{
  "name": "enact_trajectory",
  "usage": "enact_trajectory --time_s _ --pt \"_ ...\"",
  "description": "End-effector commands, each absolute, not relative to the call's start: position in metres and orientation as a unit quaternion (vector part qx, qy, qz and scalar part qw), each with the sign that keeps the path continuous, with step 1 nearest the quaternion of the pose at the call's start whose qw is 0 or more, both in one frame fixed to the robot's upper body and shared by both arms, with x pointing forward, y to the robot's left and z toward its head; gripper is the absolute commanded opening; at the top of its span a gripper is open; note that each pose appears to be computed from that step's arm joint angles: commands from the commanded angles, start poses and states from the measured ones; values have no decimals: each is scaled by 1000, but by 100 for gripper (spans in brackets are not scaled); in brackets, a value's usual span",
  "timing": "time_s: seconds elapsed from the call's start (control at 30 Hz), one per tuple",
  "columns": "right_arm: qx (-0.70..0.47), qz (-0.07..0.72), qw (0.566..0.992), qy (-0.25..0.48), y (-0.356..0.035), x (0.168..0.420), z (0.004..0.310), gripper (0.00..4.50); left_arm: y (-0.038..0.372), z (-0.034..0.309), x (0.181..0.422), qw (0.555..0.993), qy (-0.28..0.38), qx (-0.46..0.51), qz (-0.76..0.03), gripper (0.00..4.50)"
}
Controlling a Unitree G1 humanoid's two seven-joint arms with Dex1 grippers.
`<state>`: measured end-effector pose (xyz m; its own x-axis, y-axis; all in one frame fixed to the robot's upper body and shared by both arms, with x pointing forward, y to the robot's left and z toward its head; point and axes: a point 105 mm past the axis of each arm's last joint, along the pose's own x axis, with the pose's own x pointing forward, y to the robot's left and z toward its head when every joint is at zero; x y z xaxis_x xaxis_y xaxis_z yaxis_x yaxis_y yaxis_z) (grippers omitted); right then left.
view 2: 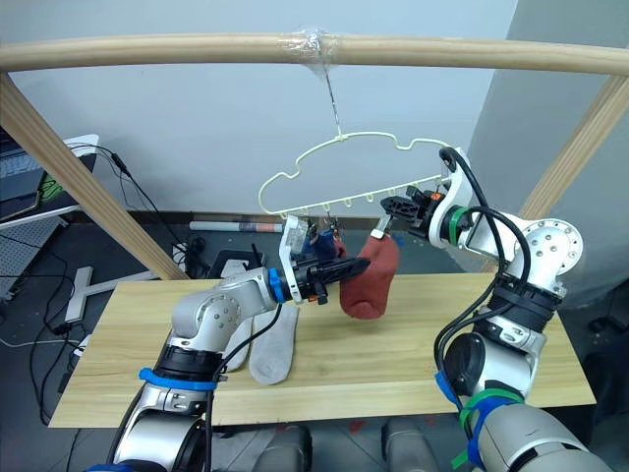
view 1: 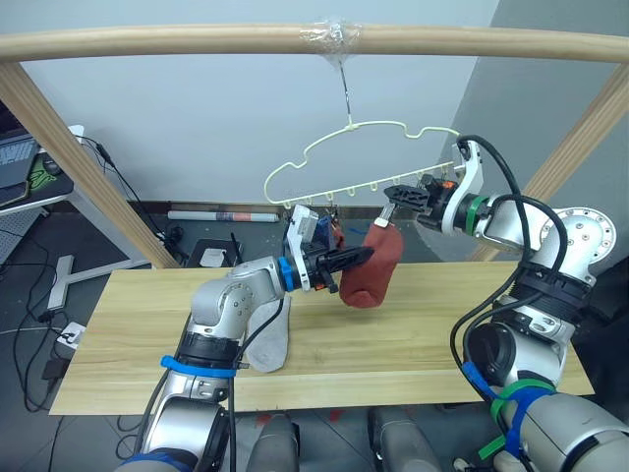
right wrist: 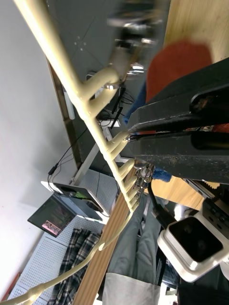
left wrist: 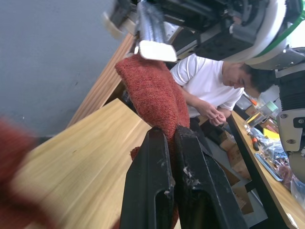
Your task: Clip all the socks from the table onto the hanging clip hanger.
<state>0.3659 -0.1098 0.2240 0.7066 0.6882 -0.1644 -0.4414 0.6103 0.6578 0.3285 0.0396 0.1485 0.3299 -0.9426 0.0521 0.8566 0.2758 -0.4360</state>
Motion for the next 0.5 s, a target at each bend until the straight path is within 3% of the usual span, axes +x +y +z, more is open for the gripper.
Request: enact_trajectory --time_s 0.03,0.07,0.1,0.33,0.5 --pt "302 317 876 201 -118 363 224 0 38 167 330 788 71 -193 -580 6" --pt "304 317 875 202 -118 363 223 0 37 168 330 788 70 -193 -581 6" --pt "305 318 875 203 -118 363 222 53 37 169 330 787 69 -194 -581 0" --pt "308 318 874 202 -121 361 222 295 33 173 329 782 66 -195 -588 0" --pt "308 308 879 194 -134 360 224 443 32 169 328 782 70 -191 -589 0"
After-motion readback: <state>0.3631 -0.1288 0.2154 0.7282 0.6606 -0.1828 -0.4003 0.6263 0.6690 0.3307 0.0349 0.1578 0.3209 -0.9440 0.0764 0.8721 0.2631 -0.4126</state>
